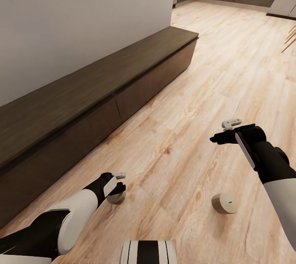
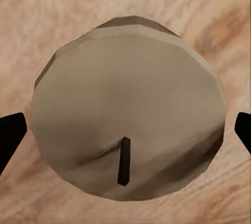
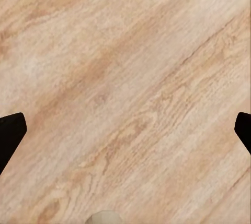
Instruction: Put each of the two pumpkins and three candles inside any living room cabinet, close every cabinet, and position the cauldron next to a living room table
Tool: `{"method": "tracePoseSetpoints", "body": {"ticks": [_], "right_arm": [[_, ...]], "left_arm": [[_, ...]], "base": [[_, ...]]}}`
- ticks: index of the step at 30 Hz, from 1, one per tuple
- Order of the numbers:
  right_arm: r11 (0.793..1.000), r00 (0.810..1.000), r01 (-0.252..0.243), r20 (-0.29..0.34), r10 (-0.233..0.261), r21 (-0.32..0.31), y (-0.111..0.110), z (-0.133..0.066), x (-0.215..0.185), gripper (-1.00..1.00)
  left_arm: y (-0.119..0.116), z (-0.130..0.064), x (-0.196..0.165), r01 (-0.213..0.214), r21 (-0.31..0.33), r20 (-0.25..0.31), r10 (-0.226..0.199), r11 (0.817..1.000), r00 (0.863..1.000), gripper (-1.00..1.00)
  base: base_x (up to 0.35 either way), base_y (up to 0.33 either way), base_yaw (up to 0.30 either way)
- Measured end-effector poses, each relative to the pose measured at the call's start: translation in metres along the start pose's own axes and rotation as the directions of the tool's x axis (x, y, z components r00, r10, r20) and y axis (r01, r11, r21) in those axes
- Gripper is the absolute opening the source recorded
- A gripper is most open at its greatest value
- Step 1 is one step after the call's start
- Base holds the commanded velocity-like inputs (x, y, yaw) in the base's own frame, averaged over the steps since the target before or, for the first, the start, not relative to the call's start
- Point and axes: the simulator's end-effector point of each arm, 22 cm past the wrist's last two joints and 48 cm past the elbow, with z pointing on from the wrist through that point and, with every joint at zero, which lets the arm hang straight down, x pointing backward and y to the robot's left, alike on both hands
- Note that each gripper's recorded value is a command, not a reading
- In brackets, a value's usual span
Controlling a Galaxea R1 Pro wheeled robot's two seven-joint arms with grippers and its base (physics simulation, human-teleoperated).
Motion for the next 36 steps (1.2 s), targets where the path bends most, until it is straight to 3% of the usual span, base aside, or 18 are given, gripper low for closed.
{"method": "tracePoseSetpoints", "body": {"ticks": [33, 34, 36], "right_arm": [[1.000, 1.000, 0.005, -0.031, -0.004, 0.009, -0.005, 0.015, 0.014, 1.00], [1.000, 1.000, 0.005, -0.031, -0.004, 0.009, -0.005, 0.015, 0.014, 1.00], [1.000, 1.000, 0.004, -0.031, -0.004, 0.009, -0.005, 0.015, 0.014, 1.00]], "left_arm": [[0.002, 0.014, 0.011, 0.002, -0.006, -0.028, -0.002, 1.000, 1.000, 1.00], [0.002, 0.014, 0.011, 0.002, -0.006, -0.028, -0.003, 1.000, 1.000, -1.00], [0.002, 0.014, 0.011, 0.003, -0.006, -0.028, -0.003, 1.000, 1.000, -1.00]], "base": [[0.000, 0.000, 0.000], [0.000, 0.000, 0.000], [0.000, 0.000, 0.000]]}}
